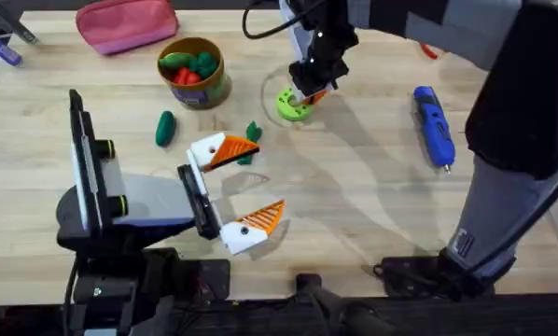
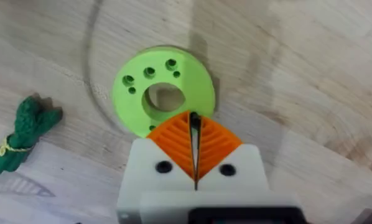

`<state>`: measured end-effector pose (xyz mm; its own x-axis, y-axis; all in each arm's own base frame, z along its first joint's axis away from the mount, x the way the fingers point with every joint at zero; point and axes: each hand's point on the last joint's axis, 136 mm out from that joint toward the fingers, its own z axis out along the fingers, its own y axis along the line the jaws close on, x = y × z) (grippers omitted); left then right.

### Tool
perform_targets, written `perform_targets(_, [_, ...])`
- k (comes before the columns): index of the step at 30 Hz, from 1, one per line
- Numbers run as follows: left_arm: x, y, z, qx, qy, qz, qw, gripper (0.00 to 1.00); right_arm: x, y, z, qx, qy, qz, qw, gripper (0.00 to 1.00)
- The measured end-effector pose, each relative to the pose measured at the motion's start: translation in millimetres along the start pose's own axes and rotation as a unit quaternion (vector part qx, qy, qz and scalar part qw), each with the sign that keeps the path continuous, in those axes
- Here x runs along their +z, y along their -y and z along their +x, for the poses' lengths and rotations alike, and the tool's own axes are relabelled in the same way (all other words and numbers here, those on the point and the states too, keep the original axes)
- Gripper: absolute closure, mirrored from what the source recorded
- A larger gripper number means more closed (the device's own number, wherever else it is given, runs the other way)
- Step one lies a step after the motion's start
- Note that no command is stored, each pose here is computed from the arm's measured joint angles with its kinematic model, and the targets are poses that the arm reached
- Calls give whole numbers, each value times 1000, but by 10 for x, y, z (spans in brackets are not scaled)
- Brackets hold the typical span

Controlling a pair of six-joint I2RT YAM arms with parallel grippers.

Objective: Pick up the gripper from the table and insert it into the empty holder that is missing its gripper. Then pick up a screw, insert it into the mounting hole, and use the screwdriver to tighten it. Finally, clean up the table by picking up the vegetable and placing it into the bucket.

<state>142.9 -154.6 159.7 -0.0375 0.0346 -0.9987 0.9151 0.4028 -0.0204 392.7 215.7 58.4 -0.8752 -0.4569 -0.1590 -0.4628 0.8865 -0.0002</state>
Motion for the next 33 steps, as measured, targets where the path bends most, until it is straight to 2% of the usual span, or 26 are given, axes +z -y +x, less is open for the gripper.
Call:
perform_targets(9, [0,0,0,0,0,0,1000,16,-10,9,-10,0,1,3,1000,993])
perform_targets(18, [0,0,0,0,0,0,1000,16,-59,25,-59,0,10,7,1000,926])
perform_targets(24, [0,0,0,0,0,0,1000,15,-60,27,-71,0,12,8,1000,990])
perform_targets(28, [0,0,0,0,0,0,1000,15,-59,31,-79,-1,14,9,1000,832])
perform_targets(31, [0,0,0,0,0,0,1000,15,-62,31,-100,-2,18,9,1000,746])
perform_targets(33, [0,0,0,0,0,0,1000,15,-63,31,-105,-2,19,9,1000,731])
